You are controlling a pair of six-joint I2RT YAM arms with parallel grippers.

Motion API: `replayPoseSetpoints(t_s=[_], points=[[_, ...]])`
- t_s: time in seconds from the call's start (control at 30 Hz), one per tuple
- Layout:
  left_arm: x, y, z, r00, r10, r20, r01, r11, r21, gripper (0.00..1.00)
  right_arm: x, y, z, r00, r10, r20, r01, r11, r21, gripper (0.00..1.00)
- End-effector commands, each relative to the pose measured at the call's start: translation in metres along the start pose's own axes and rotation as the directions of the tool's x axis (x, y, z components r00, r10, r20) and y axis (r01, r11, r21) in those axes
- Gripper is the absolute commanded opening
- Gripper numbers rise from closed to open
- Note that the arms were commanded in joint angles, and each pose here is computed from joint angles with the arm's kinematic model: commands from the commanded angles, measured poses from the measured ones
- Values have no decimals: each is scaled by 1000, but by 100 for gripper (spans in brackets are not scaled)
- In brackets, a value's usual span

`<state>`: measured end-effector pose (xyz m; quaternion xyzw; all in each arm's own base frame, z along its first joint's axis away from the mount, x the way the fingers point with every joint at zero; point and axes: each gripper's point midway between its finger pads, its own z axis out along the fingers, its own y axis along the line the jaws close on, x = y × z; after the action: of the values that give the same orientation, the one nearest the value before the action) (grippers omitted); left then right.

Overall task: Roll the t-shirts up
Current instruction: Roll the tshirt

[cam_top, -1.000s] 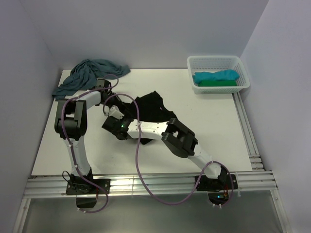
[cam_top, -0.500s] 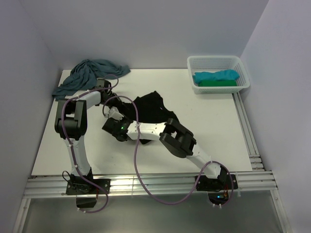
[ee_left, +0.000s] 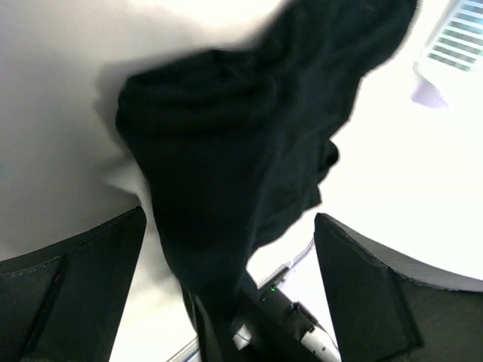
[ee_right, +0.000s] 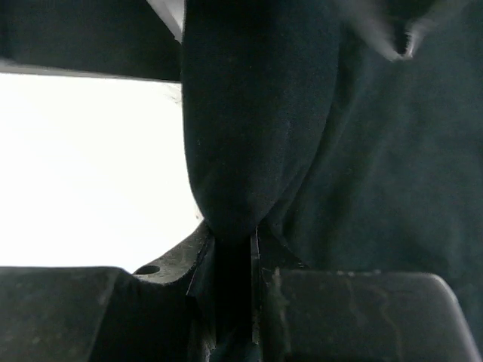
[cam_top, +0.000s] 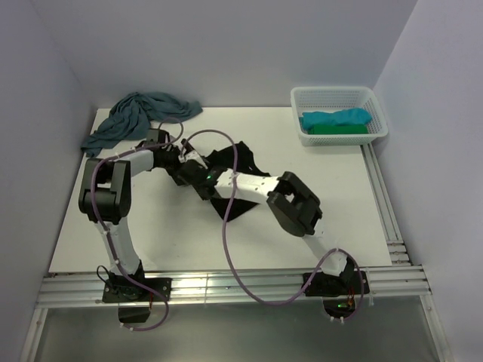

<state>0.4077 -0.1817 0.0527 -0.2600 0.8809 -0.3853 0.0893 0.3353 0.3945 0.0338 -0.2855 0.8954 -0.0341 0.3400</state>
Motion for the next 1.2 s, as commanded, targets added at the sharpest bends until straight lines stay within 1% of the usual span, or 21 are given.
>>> replayPoseSetpoints(t_s=[0.0, 0.07, 0.1, 0.13, 0.2, 0.23, 0.3, 0.33, 0.4, 0.43, 0.47, 0.53, 0.57, 0.6, 0.7, 0.87, 0.9, 1.03, 1.07, 1.1, 1.17], points=[[-12, -47, -32, 992, 86, 91, -102, 977, 186, 100, -2, 12, -15, 980, 184, -74, -198, 938, -284, 0], [-17, -58, -44, 987, 98, 127, -125, 964, 233, 100, 2, 2, -14, 970, 223, -101, -244, 917, -317, 0], [-19, -53, -48, 988, 84, 132, -114, 965, 237, 100, 0, 2, -15, 966, 234, -107, -256, 902, -346, 0], [-22, -58, -53, 984, 93, 151, -131, 956, 261, 99, 3, 1, -14, 957, 251, -144, -288, 875, -390, 0], [-23, -63, -64, 977, 108, 184, -160, 941, 296, 99, 1, 2, -15, 948, 271, -165, -317, 837, -446, 0], [-23, -65, -68, 974, 112, 195, -169, 935, 312, 100, 5, 8, -21, 938, 278, -205, -345, 792, -504, 0], [-19, -69, -74, 969, 131, 210, -198, 919, 341, 100, 0, -2, -19, 919, 323, -227, -395, 733, -555, 0], [-17, -68, -74, 969, 132, 210, -200, 916, 347, 99, 5, 6, -25, 901, 323, -290, -434, 658, -616, 0], [-11, -64, -75, 966, 141, 218, -215, 905, 366, 99, -1, -5, -22, 874, 361, -324, -483, 573, -663, 0], [-9, -62, -75, 965, 138, 223, -215, 904, 369, 99, 4, -6, -18, 848, 376, -373, -527, 528, -666, 0], [-5, -62, -77, 961, 148, 232, -229, 897, 378, 100, 3, -4, -24, 837, 366, -406, -542, 459, -704, 0], [1, -53, -74, 962, 142, 233, -225, 897, 382, 100, 3, -17, -17, 798, 407, -445, -593, 394, -702, 0], [5, -47, -71, 965, 138, 225, -216, 901, 377, 99, -1, -19, -20, 796, 407, -448, -589, 350, -728, 0], [7, -45, -70, 964, 142, 224, -219, 901, 374, 100, -2, -27, -18, 772, 428, -470, -616, 320, -720, 0], [15, -45, -67, 959, 167, 231, -245, 896, 370, 100, -5, -33, -25, 751, 428, -503, -630, 235, -740, 0], [24, -54, -59, 944, 210, 256, -298, 876, 379, 100, -8, -46, -26, 727, 448, -520, -640, 169, -749, 0], [24, -55, -57, 941, 215, 260, -304, 874, 379, 99, -10, -48, -27, 700, 461, -546, -665, 141, -734, 0], [28, -58, -41, 935, 228, 271, -321, 868, 378, 99, -4, -56, -31, 637, 479, -604, -705, 46, -707, 0], [30, -63, -38, 927, 242, 288, -343, 856, 386, 100, -5, -60, -30, 631, 493, -598, -703, 38, -711, 0], [31, -62, -36, 928, 236, 289, -338, 858, 387, 100, -1, -59, -30, 611, 493, -620, -722, 25, -692, 0], [36, -59, -25, 931, 235, 278, -332, 863, 382, 99, 2, -61, -27, 603, 496, -624, -726, 19, -687, 0]])
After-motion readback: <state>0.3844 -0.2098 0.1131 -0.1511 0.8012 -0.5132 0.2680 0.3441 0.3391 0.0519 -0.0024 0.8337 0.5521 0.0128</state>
